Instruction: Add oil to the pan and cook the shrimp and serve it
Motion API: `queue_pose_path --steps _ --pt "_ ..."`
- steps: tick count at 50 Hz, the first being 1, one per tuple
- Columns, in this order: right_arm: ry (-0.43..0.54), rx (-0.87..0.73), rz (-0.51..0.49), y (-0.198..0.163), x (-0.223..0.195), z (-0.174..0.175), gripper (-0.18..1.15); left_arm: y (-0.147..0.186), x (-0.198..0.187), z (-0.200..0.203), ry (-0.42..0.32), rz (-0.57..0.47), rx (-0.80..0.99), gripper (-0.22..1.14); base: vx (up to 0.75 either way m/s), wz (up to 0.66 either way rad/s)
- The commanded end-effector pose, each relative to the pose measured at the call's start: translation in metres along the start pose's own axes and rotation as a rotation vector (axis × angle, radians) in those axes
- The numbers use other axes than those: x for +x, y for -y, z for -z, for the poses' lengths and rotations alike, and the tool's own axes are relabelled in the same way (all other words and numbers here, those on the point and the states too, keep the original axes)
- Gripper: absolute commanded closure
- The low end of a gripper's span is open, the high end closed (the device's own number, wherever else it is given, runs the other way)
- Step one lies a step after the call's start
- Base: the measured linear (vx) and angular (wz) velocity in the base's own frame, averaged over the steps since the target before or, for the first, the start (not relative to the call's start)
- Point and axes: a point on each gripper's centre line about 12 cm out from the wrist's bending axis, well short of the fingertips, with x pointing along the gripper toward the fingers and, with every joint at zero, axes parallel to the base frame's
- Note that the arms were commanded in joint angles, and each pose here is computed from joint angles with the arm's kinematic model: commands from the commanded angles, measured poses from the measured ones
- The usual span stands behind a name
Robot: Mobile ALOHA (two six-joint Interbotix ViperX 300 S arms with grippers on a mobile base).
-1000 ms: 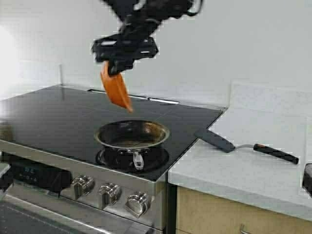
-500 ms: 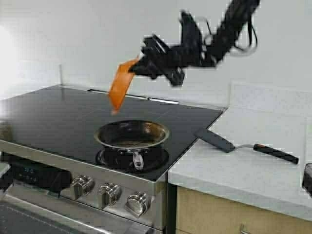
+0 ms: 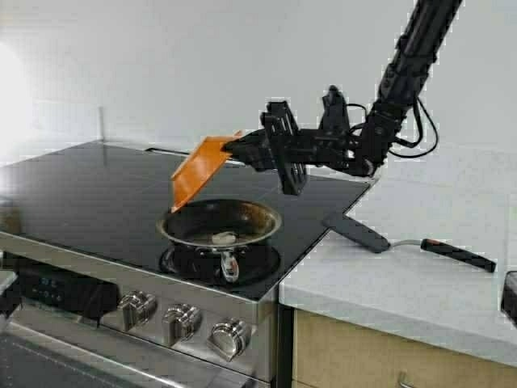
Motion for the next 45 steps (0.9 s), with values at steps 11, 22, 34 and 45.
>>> queue_pose_path --steps 11,22,34,45 --pt "0.065 -0.139 -0.045 -0.055 -0.002 -0.039 0.91 0.0 0.002 -0.005 0.009 0.0 0.003 0.89 0.0 0.0" --pt "-0.001 -0.409 0.257 -0.091 -0.014 -0.064 0.91 0.0 0.002 -0.005 0.009 0.0 -0.002 0.89 0.0 0.0" --pt "-0.111 -0.85 0.823 -0.127 -0.046 -0.077 0.91 0.0 0.002 -0.005 0.011 0.0 -0.003 0.89 0.0 0.0" --pt "-0.251 -1.112 1.466 -0.13 -0.108 -0.077 0.91 0.001 0.002 -0.005 0.011 0.002 -0.003 0.89 0.0 0.0"
